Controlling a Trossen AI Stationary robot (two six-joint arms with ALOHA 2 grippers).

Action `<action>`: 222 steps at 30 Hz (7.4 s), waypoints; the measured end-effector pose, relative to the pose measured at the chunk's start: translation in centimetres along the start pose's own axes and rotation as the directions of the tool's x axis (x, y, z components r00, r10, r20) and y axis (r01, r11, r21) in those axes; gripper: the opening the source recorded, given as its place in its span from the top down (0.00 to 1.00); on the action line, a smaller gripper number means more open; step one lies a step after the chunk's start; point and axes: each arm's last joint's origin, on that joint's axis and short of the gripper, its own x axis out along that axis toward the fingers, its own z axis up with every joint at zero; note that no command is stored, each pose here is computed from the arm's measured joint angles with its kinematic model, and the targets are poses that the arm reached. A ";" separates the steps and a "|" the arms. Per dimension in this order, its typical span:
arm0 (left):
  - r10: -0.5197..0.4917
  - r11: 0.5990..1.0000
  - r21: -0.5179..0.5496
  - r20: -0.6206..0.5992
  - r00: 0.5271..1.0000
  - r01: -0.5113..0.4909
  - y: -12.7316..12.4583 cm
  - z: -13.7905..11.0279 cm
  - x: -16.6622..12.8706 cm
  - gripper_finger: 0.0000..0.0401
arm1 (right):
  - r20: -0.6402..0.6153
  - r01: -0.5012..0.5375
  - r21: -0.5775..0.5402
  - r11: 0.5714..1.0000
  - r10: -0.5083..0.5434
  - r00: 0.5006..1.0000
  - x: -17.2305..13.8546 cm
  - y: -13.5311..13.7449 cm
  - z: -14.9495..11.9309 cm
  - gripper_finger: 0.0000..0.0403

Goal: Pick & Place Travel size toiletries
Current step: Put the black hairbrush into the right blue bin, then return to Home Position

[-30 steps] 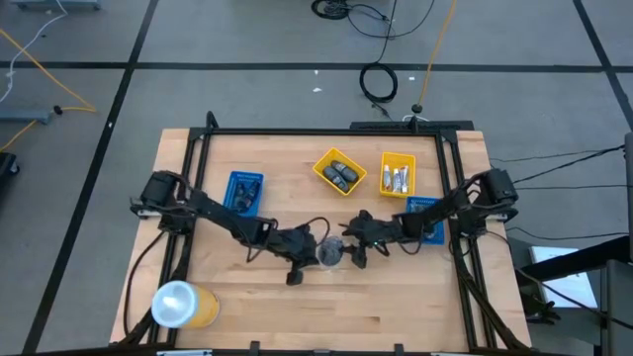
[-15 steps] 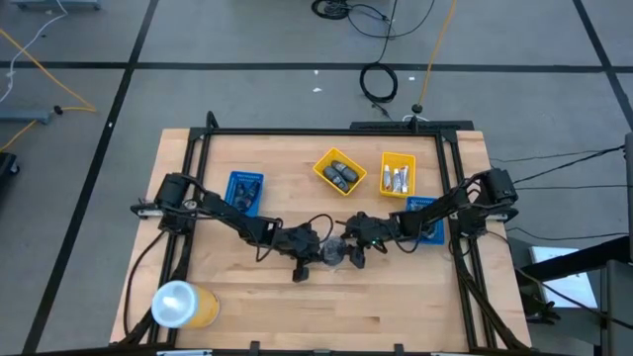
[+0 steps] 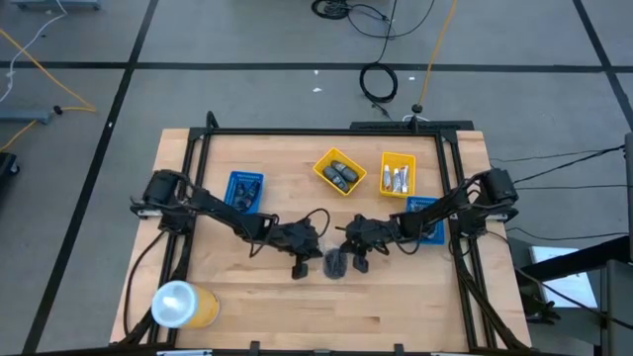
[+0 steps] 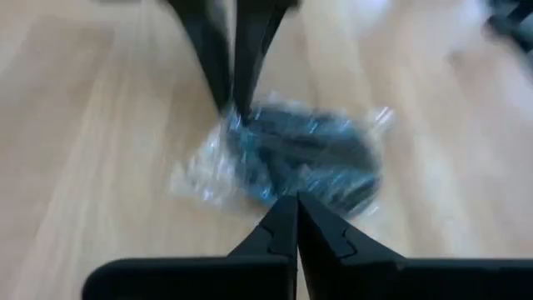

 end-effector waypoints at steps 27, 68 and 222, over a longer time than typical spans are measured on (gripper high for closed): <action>0.304 0.947 0.125 -0.043 0.952 -0.297 -4.1 -1.9 -1.6 0.95 | -0.223 0.292 -0.155 0.944 -0.322 0.920 -23.2 3.6 3.5 1.00; 0.301 0.951 0.090 -0.046 0.952 -0.296 -3.5 -2.3 -0.7 0.95 | -0.578 0.452 -0.220 0.864 -0.489 0.653 -21.5 -3.3 1.3 0.73; 0.008 0.986 0.135 0.538 0.843 -0.095 2.0 -6.1 -22.9 0.95 | 0.602 0.021 -0.216 0.976 0.116 0.790 -19.8 -3.8 -5.5 0.99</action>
